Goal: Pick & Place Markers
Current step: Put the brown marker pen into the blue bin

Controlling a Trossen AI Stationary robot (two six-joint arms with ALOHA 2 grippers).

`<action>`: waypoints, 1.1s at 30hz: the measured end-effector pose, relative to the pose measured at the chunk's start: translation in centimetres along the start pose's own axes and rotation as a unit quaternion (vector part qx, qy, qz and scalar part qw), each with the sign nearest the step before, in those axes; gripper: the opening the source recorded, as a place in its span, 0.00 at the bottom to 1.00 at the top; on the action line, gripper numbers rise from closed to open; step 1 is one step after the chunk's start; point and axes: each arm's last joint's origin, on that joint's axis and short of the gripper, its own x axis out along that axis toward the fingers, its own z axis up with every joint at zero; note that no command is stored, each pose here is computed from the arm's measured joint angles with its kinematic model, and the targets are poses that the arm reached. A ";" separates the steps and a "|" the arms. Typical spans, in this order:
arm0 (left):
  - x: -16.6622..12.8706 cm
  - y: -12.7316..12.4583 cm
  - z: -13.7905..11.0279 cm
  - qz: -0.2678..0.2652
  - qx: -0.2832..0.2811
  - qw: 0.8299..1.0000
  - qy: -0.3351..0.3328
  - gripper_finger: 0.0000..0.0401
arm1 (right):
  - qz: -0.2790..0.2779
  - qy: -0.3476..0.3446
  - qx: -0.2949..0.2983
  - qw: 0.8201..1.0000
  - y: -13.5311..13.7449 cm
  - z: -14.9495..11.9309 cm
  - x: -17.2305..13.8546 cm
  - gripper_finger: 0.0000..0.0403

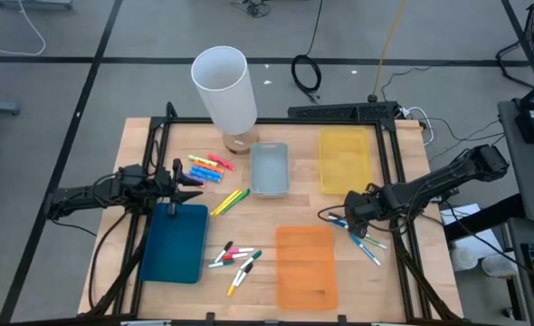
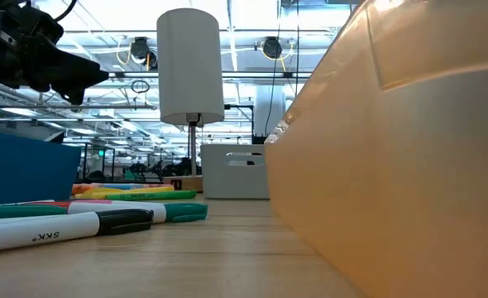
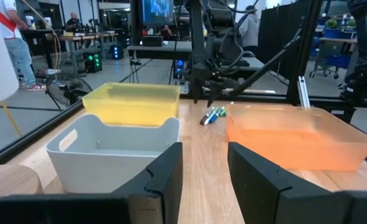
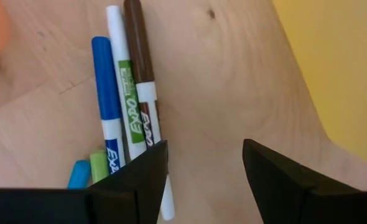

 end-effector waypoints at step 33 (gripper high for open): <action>0.0 0.0 0.0 0.000 0.000 1.000 0.001 0.33 | 0.009 -0.011 -0.056 0.998 -1.0 -2.2 4.0 0.30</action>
